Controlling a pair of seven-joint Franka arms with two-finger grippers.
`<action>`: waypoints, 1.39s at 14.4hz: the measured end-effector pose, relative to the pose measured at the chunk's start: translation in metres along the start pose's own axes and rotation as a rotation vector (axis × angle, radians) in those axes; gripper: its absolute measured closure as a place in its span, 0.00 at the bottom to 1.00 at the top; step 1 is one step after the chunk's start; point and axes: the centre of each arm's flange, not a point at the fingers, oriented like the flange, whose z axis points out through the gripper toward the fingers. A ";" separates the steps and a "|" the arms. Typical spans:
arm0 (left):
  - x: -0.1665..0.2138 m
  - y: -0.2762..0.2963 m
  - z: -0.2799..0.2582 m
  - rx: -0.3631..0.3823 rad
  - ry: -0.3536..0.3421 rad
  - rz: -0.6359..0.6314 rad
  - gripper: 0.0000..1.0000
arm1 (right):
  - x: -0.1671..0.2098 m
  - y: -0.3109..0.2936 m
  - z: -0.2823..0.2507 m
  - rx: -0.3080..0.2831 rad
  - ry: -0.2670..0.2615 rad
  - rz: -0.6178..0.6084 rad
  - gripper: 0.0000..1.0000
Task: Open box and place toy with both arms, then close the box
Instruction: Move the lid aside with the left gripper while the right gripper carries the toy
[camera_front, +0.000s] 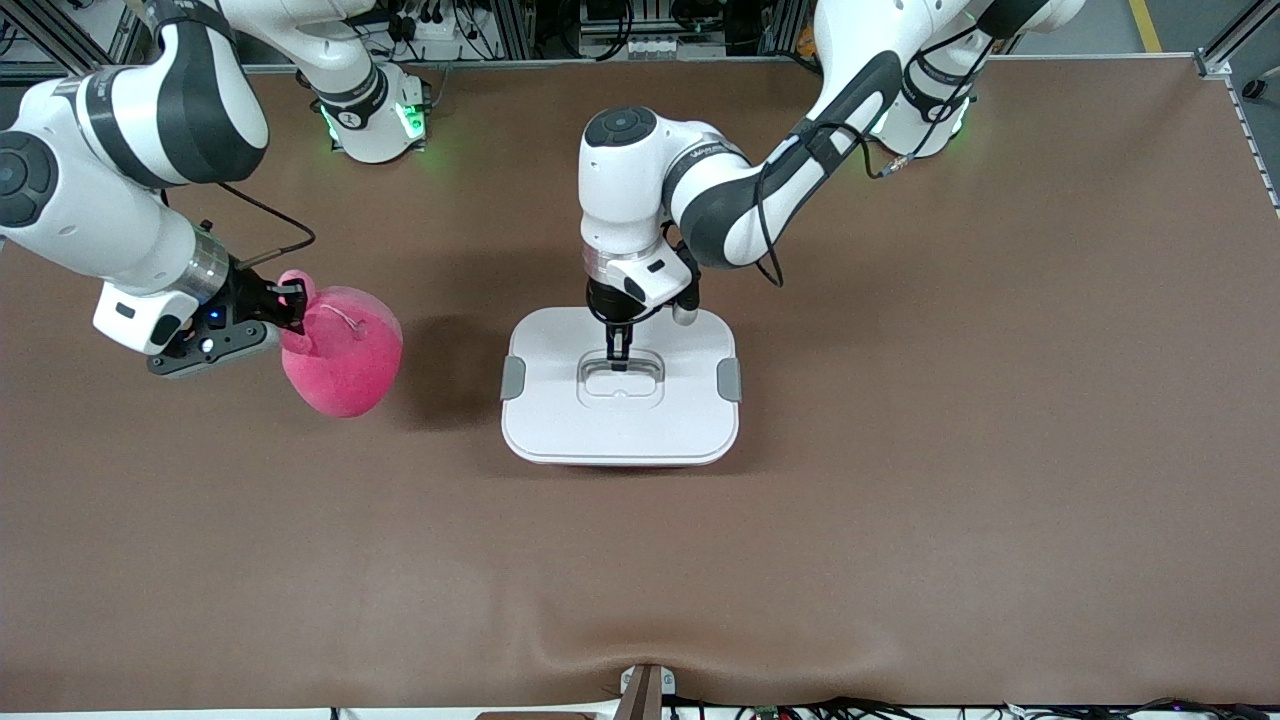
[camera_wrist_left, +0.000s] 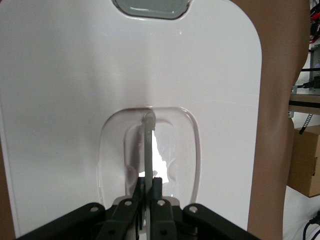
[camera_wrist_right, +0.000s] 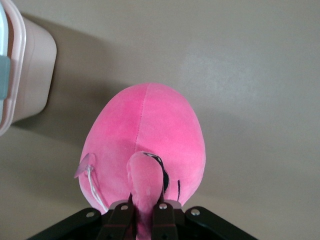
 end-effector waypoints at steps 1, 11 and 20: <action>0.000 0.003 -0.005 -0.007 -0.002 0.000 0.93 | 0.000 -0.007 0.000 0.001 -0.005 0.031 0.89; 0.049 0.052 -0.052 0.003 0.007 0.064 0.93 | 0.017 -0.060 -0.061 0.058 0.044 0.134 0.89; 0.162 0.112 -0.082 0.099 -0.054 0.283 0.93 | 0.074 -0.122 -0.058 0.119 0.051 0.060 0.89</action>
